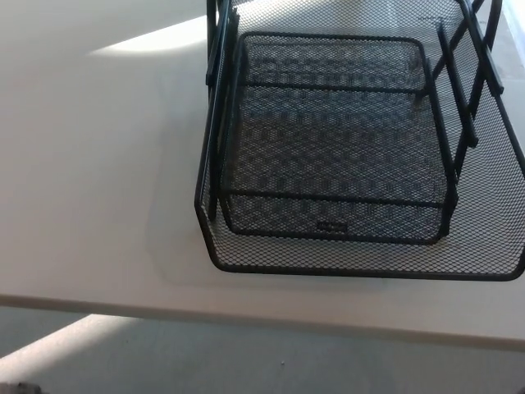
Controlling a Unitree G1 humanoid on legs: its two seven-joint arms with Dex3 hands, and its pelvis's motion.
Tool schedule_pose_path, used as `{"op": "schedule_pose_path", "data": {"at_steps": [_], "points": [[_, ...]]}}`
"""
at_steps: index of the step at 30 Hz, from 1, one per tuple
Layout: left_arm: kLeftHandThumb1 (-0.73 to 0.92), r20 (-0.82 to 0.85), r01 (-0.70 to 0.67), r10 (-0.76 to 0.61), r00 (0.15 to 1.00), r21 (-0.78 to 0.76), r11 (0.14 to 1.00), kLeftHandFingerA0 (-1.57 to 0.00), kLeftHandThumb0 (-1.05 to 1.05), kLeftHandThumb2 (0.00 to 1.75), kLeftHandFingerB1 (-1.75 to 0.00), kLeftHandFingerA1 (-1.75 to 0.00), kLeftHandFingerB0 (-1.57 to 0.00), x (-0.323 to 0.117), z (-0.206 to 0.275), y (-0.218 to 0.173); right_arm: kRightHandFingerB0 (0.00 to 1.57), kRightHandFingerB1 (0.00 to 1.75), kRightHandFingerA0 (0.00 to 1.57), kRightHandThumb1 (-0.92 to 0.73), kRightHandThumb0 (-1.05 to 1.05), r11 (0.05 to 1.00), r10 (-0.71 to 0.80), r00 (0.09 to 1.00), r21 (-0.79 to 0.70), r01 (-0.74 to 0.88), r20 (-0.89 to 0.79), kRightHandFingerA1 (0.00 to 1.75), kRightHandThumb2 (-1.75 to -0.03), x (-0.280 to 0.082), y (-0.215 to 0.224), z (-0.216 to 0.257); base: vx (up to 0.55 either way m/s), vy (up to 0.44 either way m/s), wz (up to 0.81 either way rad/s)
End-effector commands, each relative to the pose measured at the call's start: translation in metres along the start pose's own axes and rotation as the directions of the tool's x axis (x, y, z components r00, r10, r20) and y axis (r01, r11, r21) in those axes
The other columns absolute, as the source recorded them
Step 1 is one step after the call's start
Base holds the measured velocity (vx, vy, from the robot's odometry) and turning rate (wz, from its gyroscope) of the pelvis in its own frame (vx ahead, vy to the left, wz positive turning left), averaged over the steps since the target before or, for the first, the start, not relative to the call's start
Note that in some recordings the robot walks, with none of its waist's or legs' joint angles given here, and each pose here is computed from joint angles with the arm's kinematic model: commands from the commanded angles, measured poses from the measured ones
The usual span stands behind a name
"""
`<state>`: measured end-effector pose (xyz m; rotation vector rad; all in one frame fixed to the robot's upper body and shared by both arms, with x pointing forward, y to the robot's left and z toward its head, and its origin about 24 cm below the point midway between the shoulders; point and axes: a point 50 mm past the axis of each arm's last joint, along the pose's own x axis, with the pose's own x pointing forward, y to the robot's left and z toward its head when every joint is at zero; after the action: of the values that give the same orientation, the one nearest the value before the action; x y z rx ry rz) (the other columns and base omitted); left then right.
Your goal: A balck drawer is kept on the middle of the table and the robot uses its right hand to push it back away from the robot
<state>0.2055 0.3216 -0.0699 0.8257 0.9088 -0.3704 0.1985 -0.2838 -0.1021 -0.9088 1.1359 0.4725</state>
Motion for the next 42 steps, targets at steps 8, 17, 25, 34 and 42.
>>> {"op": "schedule_pose_path", "data": {"at_steps": [8,17,25,34,42], "points": [[0.74,0.011,0.080,-0.081,0.997,0.071,0.994,-0.53,-0.55,0.63,-0.33,-0.39,-0.35,-0.005,-0.007,0.004,0.37,0.51,0.53,-0.61,-0.51,0.996,0.064,0.997,-0.068,-0.066,-0.031,0.60,-0.90,-0.002,-0.001,-0.009,0.00,0.000,0.00],[0.74,0.017,0.078,-0.080,0.997,0.067,0.995,-0.53,-0.55,0.63,-0.33,-0.40,-0.36,-0.006,-0.006,0.006,0.35,0.34,0.50,-0.78,-0.50,0.989,0.017,0.995,-0.145,-0.003,0.095,0.45,-0.63,-0.011,-0.001,-0.006,0.00,0.000,0.00],[0.74,0.021,0.076,-0.078,0.997,0.056,0.996,-0.51,-0.55,0.62,-0.33,-0.39,-0.35,-0.006,-0.005,0.007,0.35,0.33,0.43,-0.76,-0.56,0.970,0.065,0.915,-0.240,0.035,0.399,0.39,-0.65,-0.083,0.005,0.003,0.00,0.000,0.00],[0.74,0.019,0.074,-0.076,0.997,0.065,0.995,-0.51,-0.55,0.62,-0.33,-0.40,-0.32,-0.006,-0.005,0.008,0.38,0.35,0.51,-0.75,-0.50,0.942,0.158,0.765,-0.327,0.073,0.624,0.41,-0.63,-0.176,0.019,0.019,0.00,0.000,0.00],[0.71,0.021,0.076,-0.077,0.997,0.060,0.995,-0.49,-0.57,0.63,-0.33,-0.40,-0.32,-0.005,-0.004,0.008,0.38,0.36,0.52,-0.76,-0.49,0.926,0.205,0.657,-0.361,0.109,0.726,0.43,-0.63,-0.215,0.024,0.033,0.00,0.000,0.00]]}}
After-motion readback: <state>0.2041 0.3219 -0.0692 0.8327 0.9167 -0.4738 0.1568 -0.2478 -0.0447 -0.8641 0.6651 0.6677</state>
